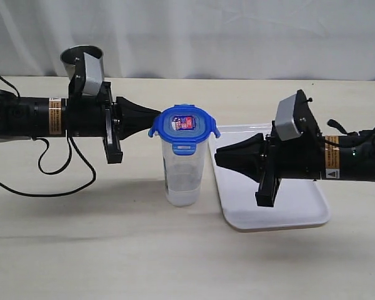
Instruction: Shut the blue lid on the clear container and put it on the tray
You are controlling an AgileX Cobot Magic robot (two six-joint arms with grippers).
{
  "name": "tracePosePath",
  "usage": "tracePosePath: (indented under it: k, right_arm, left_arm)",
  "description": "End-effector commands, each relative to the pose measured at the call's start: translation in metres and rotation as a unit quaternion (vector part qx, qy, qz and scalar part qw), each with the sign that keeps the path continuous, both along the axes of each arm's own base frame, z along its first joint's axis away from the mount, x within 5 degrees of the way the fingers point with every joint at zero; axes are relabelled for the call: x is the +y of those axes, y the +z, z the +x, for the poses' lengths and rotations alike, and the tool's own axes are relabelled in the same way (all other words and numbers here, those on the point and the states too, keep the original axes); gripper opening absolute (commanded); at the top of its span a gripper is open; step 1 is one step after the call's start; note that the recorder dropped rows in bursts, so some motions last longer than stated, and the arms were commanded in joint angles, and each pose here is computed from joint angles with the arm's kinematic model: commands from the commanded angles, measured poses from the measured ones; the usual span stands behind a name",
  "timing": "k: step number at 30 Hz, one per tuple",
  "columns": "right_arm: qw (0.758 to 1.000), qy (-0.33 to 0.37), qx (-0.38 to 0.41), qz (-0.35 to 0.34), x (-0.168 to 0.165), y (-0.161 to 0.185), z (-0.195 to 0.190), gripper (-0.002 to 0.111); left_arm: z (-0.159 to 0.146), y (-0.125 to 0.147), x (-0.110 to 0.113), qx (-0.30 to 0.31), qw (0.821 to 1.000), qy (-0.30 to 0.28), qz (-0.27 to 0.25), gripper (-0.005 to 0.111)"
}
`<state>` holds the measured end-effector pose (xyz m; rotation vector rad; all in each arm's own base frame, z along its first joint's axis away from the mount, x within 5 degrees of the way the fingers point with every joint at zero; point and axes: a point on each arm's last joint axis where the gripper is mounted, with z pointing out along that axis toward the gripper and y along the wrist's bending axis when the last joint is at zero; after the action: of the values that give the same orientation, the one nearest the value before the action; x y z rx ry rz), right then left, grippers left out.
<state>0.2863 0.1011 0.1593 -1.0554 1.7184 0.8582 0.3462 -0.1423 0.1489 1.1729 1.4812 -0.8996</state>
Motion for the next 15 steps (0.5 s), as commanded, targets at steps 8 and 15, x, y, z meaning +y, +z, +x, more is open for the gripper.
tracePosePath:
  k: [8,15]
  right_arm:
    - [0.998,0.053,0.010,0.023,0.004,0.005,-0.008,0.005]
    - [0.999,0.030,-0.005,0.039,0.005,0.012,0.001,0.005]
  left_arm:
    - [0.007,0.001,0.002,-0.022,0.999,0.030,0.008,0.000]
    - [0.005,0.005,0.009,-0.013,1.000,0.019,0.015,0.000]
